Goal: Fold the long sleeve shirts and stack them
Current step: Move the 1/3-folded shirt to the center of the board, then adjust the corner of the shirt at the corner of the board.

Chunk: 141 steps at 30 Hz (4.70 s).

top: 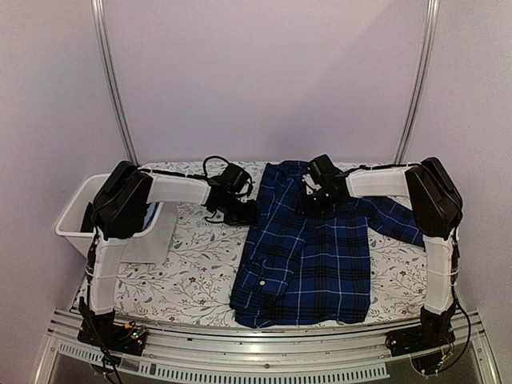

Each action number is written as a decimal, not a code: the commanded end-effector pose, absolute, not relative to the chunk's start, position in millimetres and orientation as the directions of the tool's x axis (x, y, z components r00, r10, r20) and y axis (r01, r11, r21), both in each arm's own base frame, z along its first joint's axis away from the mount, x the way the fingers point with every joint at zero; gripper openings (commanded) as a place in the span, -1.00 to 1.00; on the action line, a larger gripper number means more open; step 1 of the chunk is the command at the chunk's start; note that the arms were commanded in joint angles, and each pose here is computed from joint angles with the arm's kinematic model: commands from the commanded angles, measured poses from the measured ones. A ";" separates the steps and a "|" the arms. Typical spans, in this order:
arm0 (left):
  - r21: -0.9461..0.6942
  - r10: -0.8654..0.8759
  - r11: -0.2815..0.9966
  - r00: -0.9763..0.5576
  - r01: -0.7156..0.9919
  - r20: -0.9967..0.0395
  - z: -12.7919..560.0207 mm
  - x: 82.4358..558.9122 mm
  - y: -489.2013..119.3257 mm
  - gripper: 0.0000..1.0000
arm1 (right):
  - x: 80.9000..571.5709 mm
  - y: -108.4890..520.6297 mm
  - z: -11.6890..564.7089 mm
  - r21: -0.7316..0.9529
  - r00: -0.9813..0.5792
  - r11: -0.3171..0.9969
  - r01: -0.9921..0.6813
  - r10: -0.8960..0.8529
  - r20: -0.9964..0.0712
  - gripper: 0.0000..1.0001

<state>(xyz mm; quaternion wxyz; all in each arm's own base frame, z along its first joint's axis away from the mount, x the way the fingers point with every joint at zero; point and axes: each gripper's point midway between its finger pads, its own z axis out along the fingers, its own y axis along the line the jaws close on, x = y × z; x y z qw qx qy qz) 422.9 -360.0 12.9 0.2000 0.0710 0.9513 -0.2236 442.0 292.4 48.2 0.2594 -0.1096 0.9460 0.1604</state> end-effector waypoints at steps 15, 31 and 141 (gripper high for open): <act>-0.409 -0.086 0.911 -0.939 0.061 -0.332 -11.0 400.7 -272.3 -1.00 | 468.0 352.7 -13.1 0.369 -0.894 0.888 -0.274 -0.093 -0.439 -0.37; -0.372 -0.104 0.928 -0.931 0.035 -0.349 -4.2 417.6 -245.6 -1.00 | 471.8 296.8 98.1 0.296 -0.814 0.919 -0.261 -0.045 -0.579 -0.09; -0.567 0.299 0.724 -0.919 0.393 -0.256 -6.9 290.1 -464.0 -0.09 | 123.5 250.5 85.4 0.531 -0.985 0.831 -0.167 -0.126 -0.114 0.14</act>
